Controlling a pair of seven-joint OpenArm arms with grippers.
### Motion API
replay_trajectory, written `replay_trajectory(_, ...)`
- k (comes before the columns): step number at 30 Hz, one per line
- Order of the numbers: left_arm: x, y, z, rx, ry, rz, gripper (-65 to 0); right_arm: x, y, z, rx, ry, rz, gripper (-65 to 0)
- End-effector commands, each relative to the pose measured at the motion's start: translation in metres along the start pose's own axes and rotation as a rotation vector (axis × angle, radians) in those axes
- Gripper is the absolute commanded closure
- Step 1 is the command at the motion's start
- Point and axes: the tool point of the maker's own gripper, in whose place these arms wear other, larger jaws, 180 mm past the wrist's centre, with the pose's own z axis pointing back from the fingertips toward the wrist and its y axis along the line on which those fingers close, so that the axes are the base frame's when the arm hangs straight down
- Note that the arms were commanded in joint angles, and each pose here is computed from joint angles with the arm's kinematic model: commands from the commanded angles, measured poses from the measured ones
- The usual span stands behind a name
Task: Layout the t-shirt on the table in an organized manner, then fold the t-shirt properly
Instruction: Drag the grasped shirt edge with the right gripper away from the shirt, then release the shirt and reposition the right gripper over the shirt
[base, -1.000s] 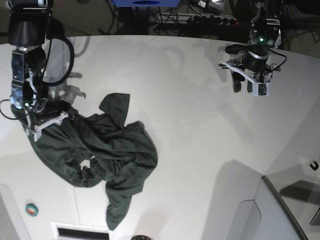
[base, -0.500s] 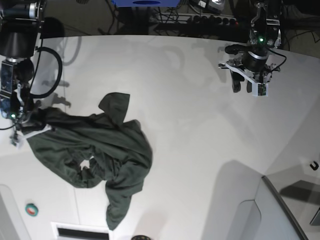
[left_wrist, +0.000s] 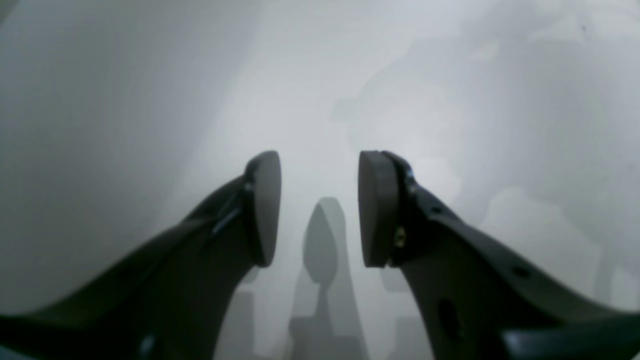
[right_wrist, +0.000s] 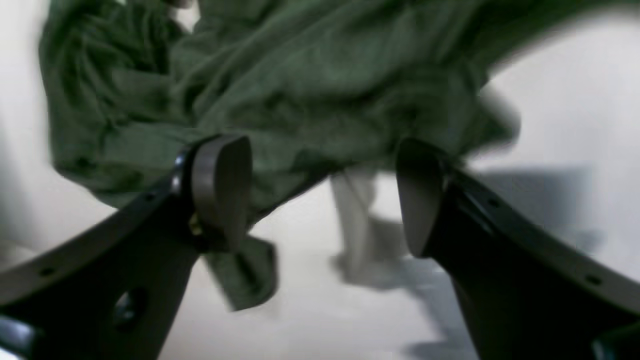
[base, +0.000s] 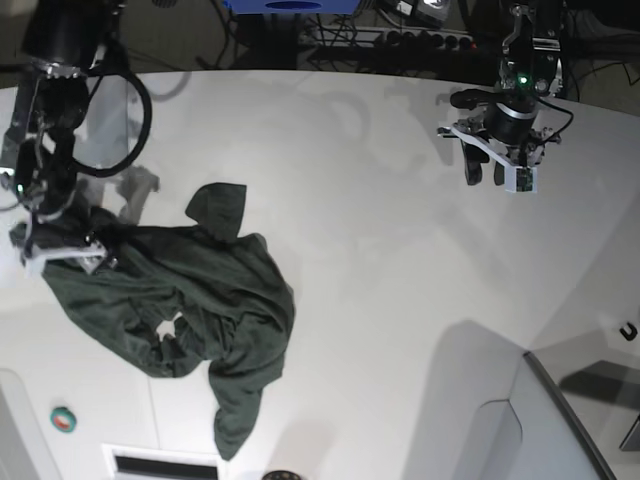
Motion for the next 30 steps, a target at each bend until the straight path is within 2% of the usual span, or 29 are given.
replay_trajectory(1, 0.010, 0.004, 0.001, 0.008, -0.035, -0.008, -25.0, 0.008, -0.006, 0.003, 0.013, -0.027, -0.042, -40.7)
replay_trajectory(4, 0.009, 0.003, 0.001, 0.006, -0.033, -0.007, -25.0, -0.011, -0.007, -0.004, 0.049, 0.018, -0.101, -38.3)
replay_trajectory(8, 0.009, 0.004, 0.001, 0.009, -0.034, -0.006, -25.0, -0.036, -0.014, -0.016, 0.031, 0.081, -0.146, -38.3)
replay_trajectory(16, 0.010, 0.005, 0.001, 0.010, -0.035, -0.006, -25.0, -0.033, -0.031, -0.038, -0.023, 0.060, -0.180, -38.3)
replay_trajectory(21, 0.010, 0.005, 0.001, 0.010, -0.035, -0.007, -25.0, -0.025, -0.047, -0.040, -0.055, 0.028, -0.240, -38.3)
replay_trajectory(24, 0.010, 0.005, 0.001, 0.010, -0.035, -0.007, -25.0, -0.017, -0.058, -0.041, -0.072, 0.025, -0.236, -37.7)
replay_trajectory(26, 0.009, 0.004, 0.001, 0.008, -0.034, -0.008, -25.0, -0.014, -0.060, -0.041, -0.075, 0.023, -0.235, -29.7)
replay_trajectory(29, 0.010, 0.003, 0.001, 0.006, -0.035, -0.008, -25.0, -0.007, -0.057, -0.037, -0.064, 0.005, -0.224, -2.3)
replay_trajectory(30, 0.010, 0.003, 0.001, 0.006, -0.035, -0.007, -25.0, -0.006, -0.056, -0.035, -0.060, -0.002, -0.220, 0.0)
